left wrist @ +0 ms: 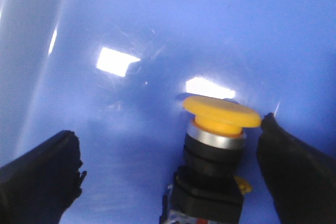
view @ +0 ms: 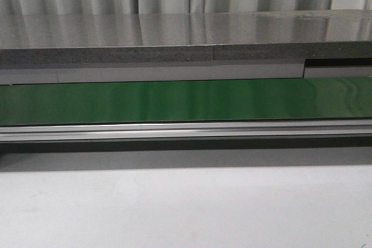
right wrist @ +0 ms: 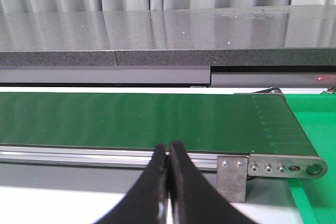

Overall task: Move button from left to right
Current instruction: 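Close the left gripper on the button and lift it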

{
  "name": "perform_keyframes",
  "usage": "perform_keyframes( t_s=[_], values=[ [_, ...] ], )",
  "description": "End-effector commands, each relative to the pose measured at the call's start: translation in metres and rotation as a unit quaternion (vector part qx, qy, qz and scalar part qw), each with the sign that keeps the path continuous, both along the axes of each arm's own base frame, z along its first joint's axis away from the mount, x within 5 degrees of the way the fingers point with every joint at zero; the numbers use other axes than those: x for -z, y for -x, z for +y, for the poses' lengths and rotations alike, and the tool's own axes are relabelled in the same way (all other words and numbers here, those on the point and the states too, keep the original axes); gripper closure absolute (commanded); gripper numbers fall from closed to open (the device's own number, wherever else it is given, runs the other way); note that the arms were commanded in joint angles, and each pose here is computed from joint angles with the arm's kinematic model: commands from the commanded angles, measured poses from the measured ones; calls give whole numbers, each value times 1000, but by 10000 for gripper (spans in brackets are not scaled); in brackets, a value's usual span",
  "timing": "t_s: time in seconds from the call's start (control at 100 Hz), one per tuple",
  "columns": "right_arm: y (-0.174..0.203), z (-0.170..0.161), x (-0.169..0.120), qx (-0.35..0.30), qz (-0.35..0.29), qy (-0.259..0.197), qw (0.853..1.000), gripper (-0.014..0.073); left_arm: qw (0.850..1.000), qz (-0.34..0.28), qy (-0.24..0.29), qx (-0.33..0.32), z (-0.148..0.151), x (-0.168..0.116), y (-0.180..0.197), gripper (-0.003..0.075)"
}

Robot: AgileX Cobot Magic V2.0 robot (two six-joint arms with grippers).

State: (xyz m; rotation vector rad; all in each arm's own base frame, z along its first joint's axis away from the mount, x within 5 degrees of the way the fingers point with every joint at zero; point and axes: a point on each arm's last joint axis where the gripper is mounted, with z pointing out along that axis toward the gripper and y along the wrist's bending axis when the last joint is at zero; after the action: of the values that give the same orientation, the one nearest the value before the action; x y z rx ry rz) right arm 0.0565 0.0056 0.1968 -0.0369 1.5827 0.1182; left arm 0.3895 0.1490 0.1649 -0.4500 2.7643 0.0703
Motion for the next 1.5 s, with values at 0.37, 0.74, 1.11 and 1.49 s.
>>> perform_keyframes(
  t_s=[0.37, 0.74, 1.11, 1.49],
  values=[
    [3, 0, -15, 2, -64, 1, 998, 663, 999, -46, -11, -9, 2, -28, -3, 82],
    [3, 0, -15, 2, -64, 1, 998, 663, 1000, -19, 0, -7, -1, -7, -1, 82],
    [3, 0, -15, 2, -64, 1, 998, 663, 1000, -11, 4, -6, -2, -5, -1, 380],
    [3, 0, -15, 2, -64, 1, 998, 663, 999, -33, 7, -11, -3, -25, -3, 573]
  ],
)
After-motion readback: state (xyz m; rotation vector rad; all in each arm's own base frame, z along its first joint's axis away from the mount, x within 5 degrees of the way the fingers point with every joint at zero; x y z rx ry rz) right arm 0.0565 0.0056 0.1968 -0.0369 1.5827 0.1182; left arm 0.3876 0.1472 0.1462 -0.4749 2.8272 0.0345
